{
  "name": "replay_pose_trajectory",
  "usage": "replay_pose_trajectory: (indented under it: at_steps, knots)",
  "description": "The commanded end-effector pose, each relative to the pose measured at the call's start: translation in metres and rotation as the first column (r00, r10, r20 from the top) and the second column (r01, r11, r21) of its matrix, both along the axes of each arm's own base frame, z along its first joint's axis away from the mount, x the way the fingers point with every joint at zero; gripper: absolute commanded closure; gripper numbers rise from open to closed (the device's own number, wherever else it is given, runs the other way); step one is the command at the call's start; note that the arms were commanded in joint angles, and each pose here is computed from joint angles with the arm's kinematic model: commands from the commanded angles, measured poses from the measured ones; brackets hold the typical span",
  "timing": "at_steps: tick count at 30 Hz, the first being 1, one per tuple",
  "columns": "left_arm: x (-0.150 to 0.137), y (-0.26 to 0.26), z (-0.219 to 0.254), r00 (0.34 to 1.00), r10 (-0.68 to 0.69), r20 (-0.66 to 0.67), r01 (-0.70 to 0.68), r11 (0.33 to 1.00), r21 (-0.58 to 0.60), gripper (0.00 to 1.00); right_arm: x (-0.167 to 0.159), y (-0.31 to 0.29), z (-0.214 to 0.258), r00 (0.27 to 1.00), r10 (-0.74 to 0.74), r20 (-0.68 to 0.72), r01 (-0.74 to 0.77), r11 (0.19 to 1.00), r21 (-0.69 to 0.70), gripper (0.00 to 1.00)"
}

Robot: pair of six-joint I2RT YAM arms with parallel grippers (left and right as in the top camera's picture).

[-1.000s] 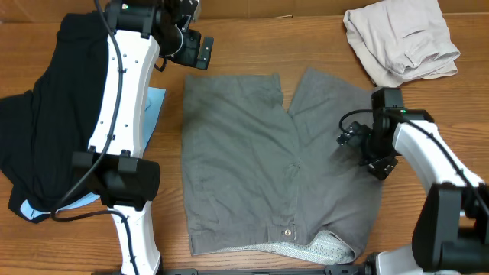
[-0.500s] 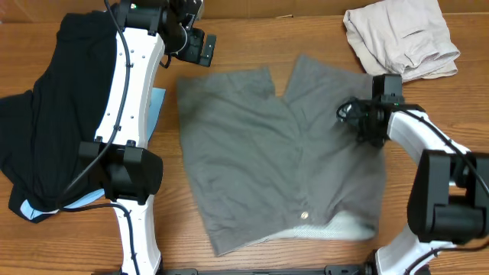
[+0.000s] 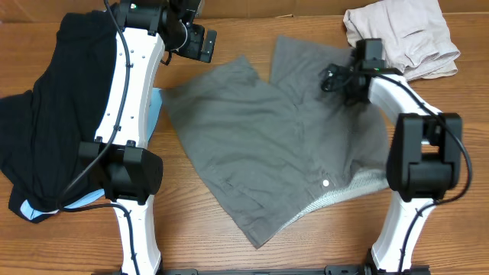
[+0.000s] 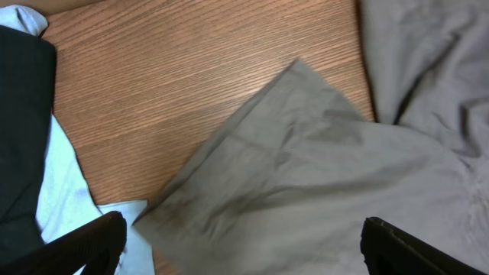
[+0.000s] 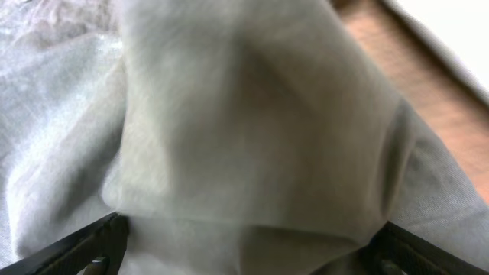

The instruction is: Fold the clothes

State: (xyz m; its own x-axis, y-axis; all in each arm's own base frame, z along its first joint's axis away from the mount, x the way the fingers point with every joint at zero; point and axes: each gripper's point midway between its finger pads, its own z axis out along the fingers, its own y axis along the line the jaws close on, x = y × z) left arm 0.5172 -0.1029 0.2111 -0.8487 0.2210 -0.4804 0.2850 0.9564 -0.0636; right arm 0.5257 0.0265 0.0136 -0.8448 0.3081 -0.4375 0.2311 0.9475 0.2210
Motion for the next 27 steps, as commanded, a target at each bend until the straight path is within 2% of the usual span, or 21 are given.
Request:
replay_pose_trajectory:
  at_steps: [1, 7, 14, 18, 27]
  knots:
    - [0.002, -0.004, -0.009, 1.0, -0.025, -0.01, 0.025, 1.0, 0.007, 0.0, -0.002, 0.049, -0.025, 0.992, 0.115, -0.048, -0.111, 0.992, 0.065, 0.01]
    - [0.004, -0.004, -0.01, 1.0, -0.025, -0.008, 0.025, 1.0, 0.007, 0.0, 0.008, 0.103, -0.004, 0.972, 0.236, 0.013, -0.236, 0.97, 0.048, 0.01]
    - [0.005, 0.0, -0.01, 1.0, -0.018, -0.007, 0.018, 1.0, 0.007, 0.0, -0.013, 0.163, -0.006, 0.931, 0.364, -0.005, -0.364, 0.931, -0.009, 0.01]
    - [0.005, 0.0, -0.01, 1.0, -0.02, -0.006, 0.02, 1.0, 0.009, 0.0, -0.025, 0.17, -0.01, 0.93, 0.364, -0.05, -0.367, 0.929, -0.054, 0.0]
    - [0.006, 0.0, -0.01, 0.999, -0.035, 0.001, 0.035, 0.999, 0.018, 0.0, -0.04, 0.17, 0.019, 0.914, 0.375, -0.155, -0.377, 0.926, 0.016, 0.0]
